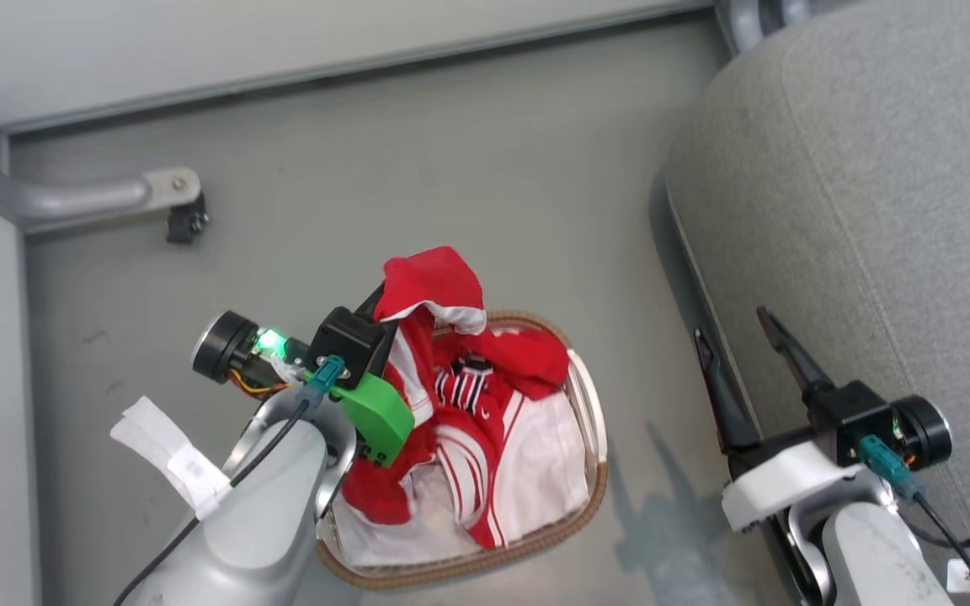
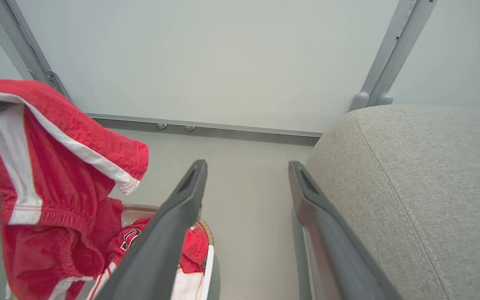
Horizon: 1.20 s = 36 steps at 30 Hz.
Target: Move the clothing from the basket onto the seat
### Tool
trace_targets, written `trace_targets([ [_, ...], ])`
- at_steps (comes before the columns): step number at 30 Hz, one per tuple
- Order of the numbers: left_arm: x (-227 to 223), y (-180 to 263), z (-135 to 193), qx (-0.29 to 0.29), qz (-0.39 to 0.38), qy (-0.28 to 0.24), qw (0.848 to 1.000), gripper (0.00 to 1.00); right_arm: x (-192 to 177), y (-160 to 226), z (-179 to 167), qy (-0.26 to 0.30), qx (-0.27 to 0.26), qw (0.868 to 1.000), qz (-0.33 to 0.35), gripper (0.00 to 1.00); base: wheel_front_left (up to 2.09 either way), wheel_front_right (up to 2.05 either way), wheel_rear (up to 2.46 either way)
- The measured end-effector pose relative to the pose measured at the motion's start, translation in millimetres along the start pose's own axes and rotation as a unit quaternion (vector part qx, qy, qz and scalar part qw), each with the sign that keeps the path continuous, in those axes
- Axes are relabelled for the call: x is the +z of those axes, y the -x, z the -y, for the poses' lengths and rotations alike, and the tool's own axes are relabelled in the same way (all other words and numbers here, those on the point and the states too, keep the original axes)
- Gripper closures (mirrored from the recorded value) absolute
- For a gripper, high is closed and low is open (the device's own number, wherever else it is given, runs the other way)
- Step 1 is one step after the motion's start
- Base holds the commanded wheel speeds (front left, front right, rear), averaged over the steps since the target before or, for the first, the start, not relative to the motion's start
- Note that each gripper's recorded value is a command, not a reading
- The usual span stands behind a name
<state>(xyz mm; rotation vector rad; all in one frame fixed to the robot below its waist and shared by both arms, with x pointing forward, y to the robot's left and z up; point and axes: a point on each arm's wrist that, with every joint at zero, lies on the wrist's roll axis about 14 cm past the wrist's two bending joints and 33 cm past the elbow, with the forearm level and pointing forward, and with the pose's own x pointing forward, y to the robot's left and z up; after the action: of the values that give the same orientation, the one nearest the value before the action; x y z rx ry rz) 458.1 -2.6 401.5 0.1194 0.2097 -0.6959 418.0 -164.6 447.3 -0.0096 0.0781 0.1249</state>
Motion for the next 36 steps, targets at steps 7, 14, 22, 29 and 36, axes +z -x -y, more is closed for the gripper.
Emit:
trace_targets([
  [7, 94.2, 20.4, 6.7, -0.008, 0.107, -0.089, 0.99, 1.0, 21.2, 28.5, -7.0, -0.002, 0.003, 1.0, 0.025, 0.0, 0.0, 0.0, 0.0],
  [14, 175.3, 43.0, 15.6, -0.021, 0.184, -0.194, 0.963, 1.0, 46.7, 46.9, -17.2, 0.0, 0.013, 0.998, 0.063, 0.0, 0.0, 0.0, 0.0],
  [22, 249.2, 59.6, 33.1, -0.04, 0.243, -0.274, 0.93, 1.0, 63.7, 53.8, -33.8, -0.002, 0.037, 0.995, 0.09, 0.0, 0.0, 0.0, 0.0],
  [29, 285.2, 71.3, 41.6, -0.045, 0.271, -0.3, 0.914, 1.0, 78.9, 53.6, -60.1, -0.004, 0.076, 0.991, 0.112, 0.0, 0.0, 0.0, 0.0],
  [36, 296.7, 79.1, 55.7, -0.056, 0.279, -0.314, 0.906, 1.0, 99.8, 46.9, -90.8, 0.01, 0.124, 0.982, 0.14, 0.0, 0.0, 0.0, 0.0],
])
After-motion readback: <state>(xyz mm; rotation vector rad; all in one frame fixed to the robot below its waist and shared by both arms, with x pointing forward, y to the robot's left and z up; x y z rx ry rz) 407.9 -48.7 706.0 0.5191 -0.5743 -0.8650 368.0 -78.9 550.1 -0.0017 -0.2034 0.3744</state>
